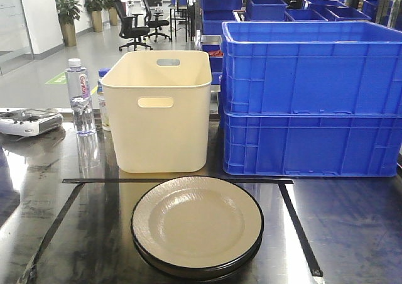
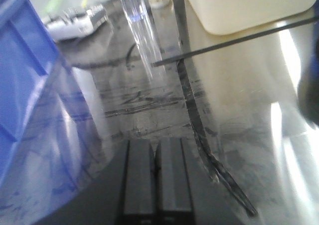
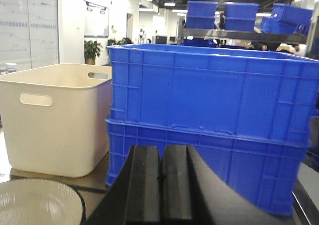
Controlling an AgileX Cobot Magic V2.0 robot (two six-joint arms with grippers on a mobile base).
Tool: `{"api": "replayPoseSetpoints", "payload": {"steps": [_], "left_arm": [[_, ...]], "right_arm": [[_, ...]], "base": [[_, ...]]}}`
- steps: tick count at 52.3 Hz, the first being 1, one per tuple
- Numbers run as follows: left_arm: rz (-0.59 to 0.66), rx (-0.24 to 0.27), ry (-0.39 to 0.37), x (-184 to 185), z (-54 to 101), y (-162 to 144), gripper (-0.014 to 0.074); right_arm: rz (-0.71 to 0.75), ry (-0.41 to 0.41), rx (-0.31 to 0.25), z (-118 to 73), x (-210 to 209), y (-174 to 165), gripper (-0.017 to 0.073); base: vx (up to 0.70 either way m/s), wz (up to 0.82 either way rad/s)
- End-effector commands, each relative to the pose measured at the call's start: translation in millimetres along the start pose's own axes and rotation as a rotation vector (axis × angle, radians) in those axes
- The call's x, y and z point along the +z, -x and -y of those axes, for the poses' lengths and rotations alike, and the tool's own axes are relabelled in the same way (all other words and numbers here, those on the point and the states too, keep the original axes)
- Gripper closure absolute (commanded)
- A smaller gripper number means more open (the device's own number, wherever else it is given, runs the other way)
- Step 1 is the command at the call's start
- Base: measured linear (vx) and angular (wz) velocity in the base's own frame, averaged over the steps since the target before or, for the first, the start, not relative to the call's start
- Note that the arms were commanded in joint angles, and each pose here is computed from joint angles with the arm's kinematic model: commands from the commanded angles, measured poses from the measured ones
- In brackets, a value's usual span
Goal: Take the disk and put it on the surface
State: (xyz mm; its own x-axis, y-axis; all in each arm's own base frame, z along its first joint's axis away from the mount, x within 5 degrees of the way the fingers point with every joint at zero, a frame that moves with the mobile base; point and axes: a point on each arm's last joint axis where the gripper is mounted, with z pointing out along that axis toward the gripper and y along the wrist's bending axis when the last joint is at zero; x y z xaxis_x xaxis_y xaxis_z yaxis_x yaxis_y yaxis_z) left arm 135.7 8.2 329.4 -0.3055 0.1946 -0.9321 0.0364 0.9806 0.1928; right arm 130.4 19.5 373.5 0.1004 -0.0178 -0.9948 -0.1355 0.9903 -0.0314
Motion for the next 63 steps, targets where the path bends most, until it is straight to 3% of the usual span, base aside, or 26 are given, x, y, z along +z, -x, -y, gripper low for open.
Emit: {"api": "replayPoseSetpoints", "payload": {"steps": [1, 10, 16, 50, 57, 63], "left_arm": [[0.171, -0.008, 0.050, -29.8, 2.8, -4.6, 0.0596], [0.322, -0.005, 0.102, -59.3, 11.2, -36.1, 0.0596], [0.356, -0.008, 0.113, -64.2, 14.3, -49.4, 0.0596], [0.332, -0.007, 0.102, -63.0, 16.3, -56.0, 0.0596], [0.335, 0.039, 0.130, -61.5, 15.6, -60.5, 0.0596], [0.339, -0.058, 0.115, -59.2, 20.4, -83.0, 0.0596]], "right_arm": [[0.024, -0.053, -0.006, 5.0, -14.6, -6.3, 0.0568], [0.012, -0.084, -0.007, 7.6, -21.0, -18.2, 0.0568], [0.012, -0.084, -0.007, 7.6, -21.0, -18.2, 0.0568], [0.012, -0.084, -0.006, 7.6, -21.0, -18.2, 0.0568], [0.012, -0.084, -0.006, 7.6, -21.0, -18.2, 0.0568], [0.012, -0.084, -0.006, 7.6, -21.0, -18.2, 0.0568]], "base": [[0.00, 0.00], [0.00, 0.00], [0.00, 0.00], [0.00, 0.00], [0.00, 0.00], [0.00, 0.00]]}}
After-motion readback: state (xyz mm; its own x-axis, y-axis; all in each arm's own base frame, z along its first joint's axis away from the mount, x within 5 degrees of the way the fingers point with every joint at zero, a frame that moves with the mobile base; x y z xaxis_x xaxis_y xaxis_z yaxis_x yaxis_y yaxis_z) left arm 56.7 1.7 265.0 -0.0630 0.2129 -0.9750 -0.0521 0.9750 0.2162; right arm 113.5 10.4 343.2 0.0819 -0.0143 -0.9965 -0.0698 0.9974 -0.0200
